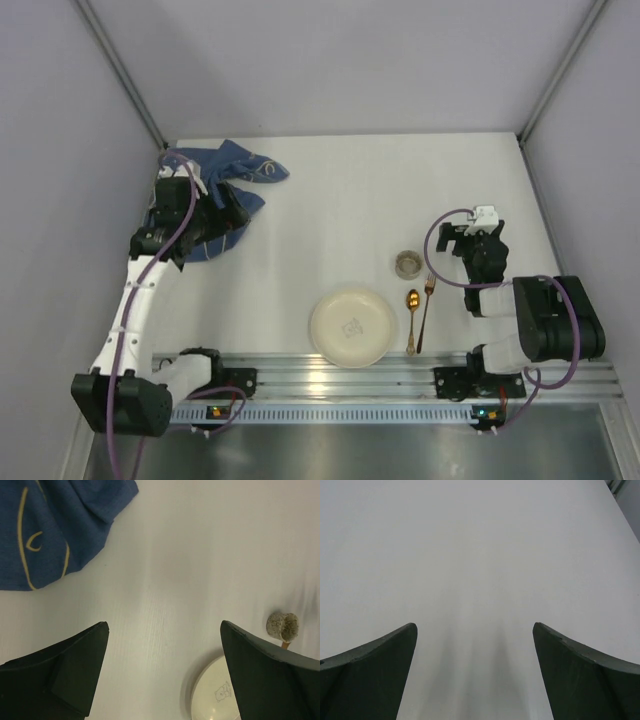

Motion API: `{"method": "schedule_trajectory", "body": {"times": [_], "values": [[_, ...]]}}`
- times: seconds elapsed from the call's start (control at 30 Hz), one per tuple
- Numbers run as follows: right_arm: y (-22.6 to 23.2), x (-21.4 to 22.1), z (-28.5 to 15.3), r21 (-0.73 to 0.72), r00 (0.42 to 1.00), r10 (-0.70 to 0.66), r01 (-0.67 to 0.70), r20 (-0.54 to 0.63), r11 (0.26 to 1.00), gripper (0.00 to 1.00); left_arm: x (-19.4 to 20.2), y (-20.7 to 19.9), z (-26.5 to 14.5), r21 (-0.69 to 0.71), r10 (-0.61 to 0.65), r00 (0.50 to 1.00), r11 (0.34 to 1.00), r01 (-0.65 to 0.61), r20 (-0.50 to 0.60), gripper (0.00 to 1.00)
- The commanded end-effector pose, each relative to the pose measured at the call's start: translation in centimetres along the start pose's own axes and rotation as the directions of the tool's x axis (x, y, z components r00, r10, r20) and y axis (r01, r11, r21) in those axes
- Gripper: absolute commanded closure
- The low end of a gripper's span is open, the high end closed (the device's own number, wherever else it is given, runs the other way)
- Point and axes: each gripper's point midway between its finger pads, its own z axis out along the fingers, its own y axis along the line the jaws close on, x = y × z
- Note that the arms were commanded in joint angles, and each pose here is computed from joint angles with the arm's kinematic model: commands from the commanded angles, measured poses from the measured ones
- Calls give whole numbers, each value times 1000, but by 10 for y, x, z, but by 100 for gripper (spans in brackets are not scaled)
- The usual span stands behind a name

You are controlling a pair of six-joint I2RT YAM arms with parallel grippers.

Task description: Set the dinner table for one person

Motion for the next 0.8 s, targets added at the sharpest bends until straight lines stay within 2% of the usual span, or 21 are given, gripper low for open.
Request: {"method": "schedule_trajectory", "body": {"times": [0.0,0.07,0.2,0.43,0.63,0.67,0.7,0.73,0.77], "values": [[-3,-27,7,5,996,16,-16,92,1000,0,-7,42,-22,-255,-84,991,961,108,105,2],[-3,-27,7,5,996,16,-16,92,1000,0,19,65,-16,-342,-137,989,928,149,59,2],[-3,-27,7,5,996,16,-16,92,1000,0,51,66,1,-302,-161,985,944,137,-59,2],[-3,-28,8,5,995,17,-18,97,1000,0,47,66,-2,-310,-137,988,944,110,-67,2],[-2,-27,8,4,996,14,-15,89,1000,0,57,61,5,-273,-133,982,958,92,-137,2],[-11,-31,8,70,996,17,-23,92,997,0,57,66,7,-298,-130,981,951,83,-142,2],[-10,-36,9,77,997,7,-13,78,997,0,55,74,8,-337,-128,983,938,77,-132,2],[-8,-66,20,71,994,-8,0,110,997,0,54,79,9,-368,-128,984,927,73,-128,2],[-1,-46,21,50,999,-22,24,-46,998,0,56,87,13,-403,-125,982,913,59,-139,2]]}}
